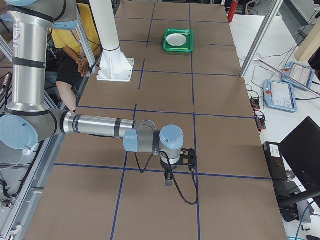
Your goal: Place fork
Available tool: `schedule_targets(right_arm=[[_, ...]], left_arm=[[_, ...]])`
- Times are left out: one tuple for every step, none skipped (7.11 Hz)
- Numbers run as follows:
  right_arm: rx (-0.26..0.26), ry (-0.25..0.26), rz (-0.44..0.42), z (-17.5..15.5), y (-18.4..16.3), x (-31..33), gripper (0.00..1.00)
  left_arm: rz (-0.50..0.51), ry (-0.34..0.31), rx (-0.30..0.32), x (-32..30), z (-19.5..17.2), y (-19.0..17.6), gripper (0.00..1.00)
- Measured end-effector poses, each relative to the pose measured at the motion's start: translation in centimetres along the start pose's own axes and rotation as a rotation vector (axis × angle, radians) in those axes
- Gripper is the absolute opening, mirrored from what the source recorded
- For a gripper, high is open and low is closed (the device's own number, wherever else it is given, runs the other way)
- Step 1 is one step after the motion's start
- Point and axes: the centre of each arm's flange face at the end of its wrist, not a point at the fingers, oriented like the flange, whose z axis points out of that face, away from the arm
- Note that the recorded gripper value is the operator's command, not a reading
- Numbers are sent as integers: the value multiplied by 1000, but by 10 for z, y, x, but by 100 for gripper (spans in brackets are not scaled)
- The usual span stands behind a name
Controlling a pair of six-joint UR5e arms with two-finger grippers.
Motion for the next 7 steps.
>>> schedule_targets(right_arm=[[0,0,0,0,0,0,100],[0,0,1,0,0,0,100],[0,0,1,0,0,0,100],[0,-1,1,0,0,0,100],[0,-1,1,0,0,0,100],[0,0,1,0,0,0,100],[0,0,1,0,0,0,100]], left_arm=[[-8,18,-1,-4,1,6,100],[-13,22,-3,-6,3,11,100],[-12,22,-1,-7,2,11,100],[-8,21,3,-6,1,9,100],[-6,21,5,-5,0,8,100],[-4,22,8,-4,-1,8,100],[-2,26,10,-3,-2,7,100]])
